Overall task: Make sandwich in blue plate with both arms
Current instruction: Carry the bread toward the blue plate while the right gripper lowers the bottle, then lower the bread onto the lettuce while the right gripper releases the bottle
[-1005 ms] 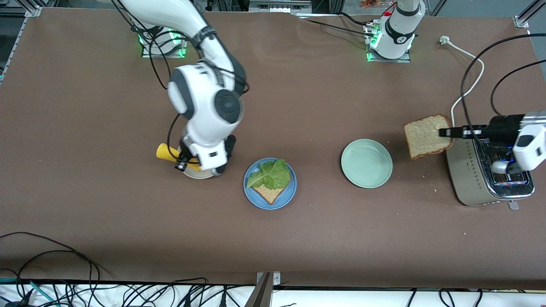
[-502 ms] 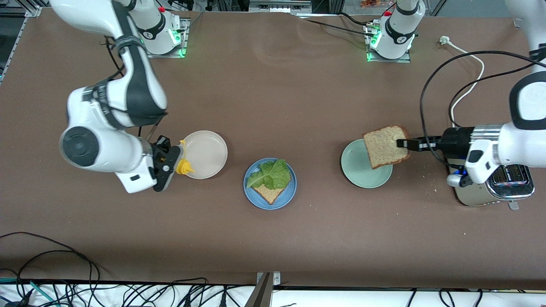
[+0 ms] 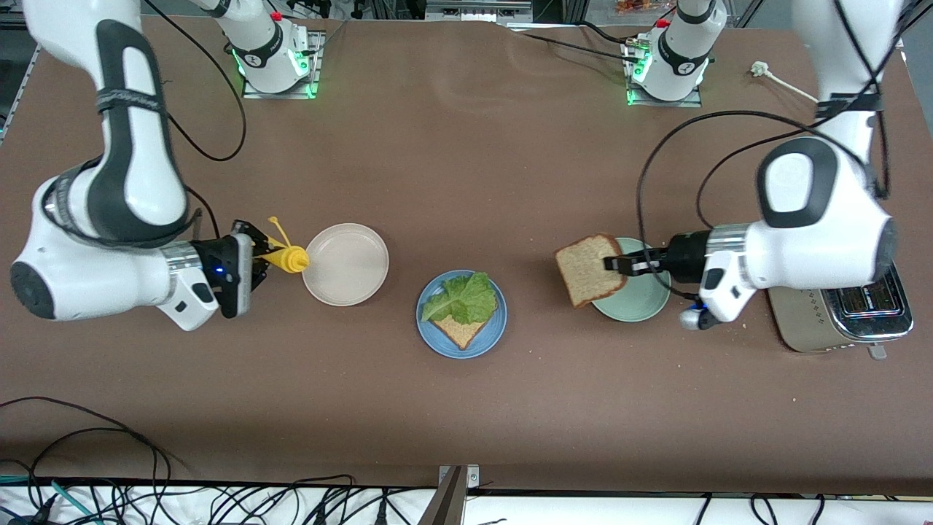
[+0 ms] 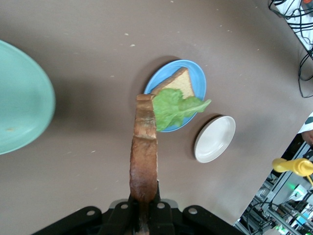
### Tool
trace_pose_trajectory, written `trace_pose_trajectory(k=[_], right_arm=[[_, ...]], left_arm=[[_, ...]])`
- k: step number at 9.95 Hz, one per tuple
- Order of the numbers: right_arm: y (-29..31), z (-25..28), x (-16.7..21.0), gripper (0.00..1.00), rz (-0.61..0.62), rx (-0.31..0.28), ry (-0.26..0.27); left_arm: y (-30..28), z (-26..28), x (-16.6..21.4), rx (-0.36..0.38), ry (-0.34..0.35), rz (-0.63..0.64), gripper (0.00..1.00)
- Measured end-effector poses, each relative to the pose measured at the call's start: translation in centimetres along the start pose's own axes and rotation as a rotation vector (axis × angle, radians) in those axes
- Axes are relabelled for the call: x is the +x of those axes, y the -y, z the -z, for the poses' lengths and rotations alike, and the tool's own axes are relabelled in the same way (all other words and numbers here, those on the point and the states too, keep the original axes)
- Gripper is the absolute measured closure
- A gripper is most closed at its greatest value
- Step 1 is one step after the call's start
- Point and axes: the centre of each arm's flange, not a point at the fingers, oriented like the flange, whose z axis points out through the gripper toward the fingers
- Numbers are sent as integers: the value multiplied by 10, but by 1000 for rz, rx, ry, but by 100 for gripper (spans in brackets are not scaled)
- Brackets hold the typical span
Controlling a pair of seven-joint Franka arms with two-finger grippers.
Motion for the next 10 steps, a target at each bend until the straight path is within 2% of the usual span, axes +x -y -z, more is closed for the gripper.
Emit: trace_pose_trajectory(k=[2, 5, 7, 9, 10], right_arm=[[-9, -9, -40, 88, 140, 62, -85], [-24, -41, -106, 89, 314, 122, -223], [-39, -66, -158, 91, 403, 132, -317], [-51, -102, -195, 91, 533, 133, -442], [-56, -120, -208, 91, 581, 135, -479]], left_arm=[[-28, -36, -1, -45, -46, 32, 91], [-71, -97, -3, -151, -183, 86, 91], [-91, -145, -10, -178, -285, 114, 91], [-98, -186, -15, -190, -350, 135, 91], [-100, -203, -18, -192, -369, 148, 91]])
